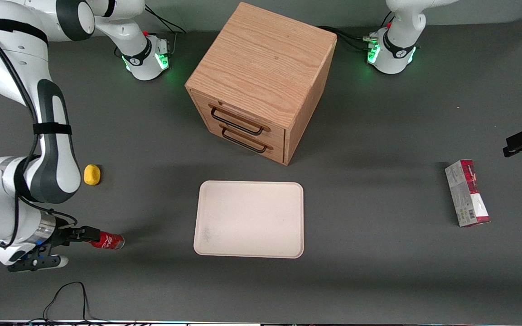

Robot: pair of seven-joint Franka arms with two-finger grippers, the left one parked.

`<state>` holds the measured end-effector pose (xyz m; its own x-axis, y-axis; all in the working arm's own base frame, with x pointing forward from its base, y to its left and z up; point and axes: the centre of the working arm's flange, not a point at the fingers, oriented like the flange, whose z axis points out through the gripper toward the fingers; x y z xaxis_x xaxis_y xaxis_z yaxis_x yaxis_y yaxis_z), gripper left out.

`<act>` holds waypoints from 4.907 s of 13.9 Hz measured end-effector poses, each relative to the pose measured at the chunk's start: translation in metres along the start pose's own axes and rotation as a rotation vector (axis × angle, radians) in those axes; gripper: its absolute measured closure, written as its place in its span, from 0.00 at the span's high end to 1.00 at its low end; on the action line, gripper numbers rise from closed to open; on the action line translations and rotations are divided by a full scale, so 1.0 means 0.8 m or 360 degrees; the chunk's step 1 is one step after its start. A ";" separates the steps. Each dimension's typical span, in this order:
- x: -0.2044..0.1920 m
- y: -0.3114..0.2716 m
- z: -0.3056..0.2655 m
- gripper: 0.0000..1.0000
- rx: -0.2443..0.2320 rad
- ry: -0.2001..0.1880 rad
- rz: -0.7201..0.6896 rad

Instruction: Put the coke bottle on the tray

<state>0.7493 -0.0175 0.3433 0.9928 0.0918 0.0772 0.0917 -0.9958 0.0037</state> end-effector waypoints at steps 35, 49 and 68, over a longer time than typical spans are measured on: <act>-0.018 -0.119 -0.271 0.38 0.0080 0.0017 0.0053; -0.020 -0.417 -0.016 0.38 0.0041 0.0078 0.0102; -0.031 -0.291 -0.160 1.00 -0.0094 0.0065 0.0043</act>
<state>0.6935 0.2117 0.4678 0.9907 0.0660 0.1186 0.0592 -0.9964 0.0601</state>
